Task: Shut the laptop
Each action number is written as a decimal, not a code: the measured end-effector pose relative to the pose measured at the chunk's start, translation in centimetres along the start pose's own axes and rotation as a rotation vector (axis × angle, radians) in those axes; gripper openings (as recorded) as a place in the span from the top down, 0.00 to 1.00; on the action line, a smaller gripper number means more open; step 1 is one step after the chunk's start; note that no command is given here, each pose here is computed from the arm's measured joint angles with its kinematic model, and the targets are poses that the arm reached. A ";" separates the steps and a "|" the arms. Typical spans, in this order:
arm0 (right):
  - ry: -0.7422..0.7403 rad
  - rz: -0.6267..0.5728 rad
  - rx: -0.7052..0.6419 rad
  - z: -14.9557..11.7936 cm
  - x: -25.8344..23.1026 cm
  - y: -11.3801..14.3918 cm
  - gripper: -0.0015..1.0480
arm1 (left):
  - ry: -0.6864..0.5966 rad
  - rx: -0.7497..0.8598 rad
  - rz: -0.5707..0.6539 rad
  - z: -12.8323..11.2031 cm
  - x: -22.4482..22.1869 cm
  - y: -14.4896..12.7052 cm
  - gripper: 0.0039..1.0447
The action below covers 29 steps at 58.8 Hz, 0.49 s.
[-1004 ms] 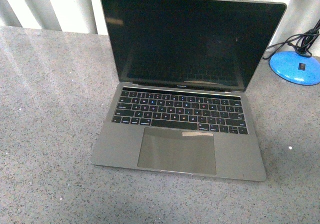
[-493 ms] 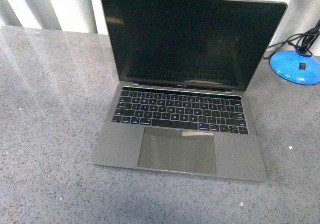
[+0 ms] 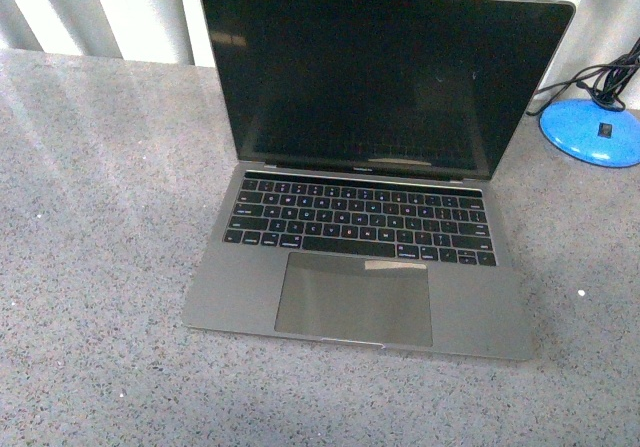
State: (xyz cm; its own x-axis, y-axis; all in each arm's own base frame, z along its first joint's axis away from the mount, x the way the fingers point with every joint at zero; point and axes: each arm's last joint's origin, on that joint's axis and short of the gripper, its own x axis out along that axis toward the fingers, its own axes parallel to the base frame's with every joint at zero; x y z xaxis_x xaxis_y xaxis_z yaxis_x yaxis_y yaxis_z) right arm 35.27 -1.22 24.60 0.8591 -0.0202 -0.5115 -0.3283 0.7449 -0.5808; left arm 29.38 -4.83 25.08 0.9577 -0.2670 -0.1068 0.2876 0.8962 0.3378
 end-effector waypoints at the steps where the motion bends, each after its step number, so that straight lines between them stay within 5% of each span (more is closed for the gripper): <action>1: 0.000 0.004 -0.002 0.1 0.1 0.0 0.47 | 0.000 0.008 -0.003 0.0 0.4 0.0 0.06; 6: -0.009 0.040 -0.025 1.2 1.0 0.3 0.62 | 0.006 0.036 -0.010 -0.2 1.7 -0.1 0.13; 18: -0.034 0.119 -0.080 3.6 2.4 1.0 0.96 | 0.004 0.140 -0.086 -0.7 4.5 -1.1 0.49; 29: -0.031 0.162 -0.117 4.9 3.6 0.8 0.99 | -0.030 0.225 -0.138 0.0 6.8 -1.5 0.80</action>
State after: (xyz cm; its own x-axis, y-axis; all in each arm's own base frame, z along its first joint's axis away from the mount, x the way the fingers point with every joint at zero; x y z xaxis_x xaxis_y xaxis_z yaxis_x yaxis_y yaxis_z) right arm 39.99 2.58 25.37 0.8023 0.1150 -0.5857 -0.5048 0.6543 -0.5631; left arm 35.44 -7.99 23.83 0.9082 -0.3945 -0.1399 0.4063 0.7504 0.5214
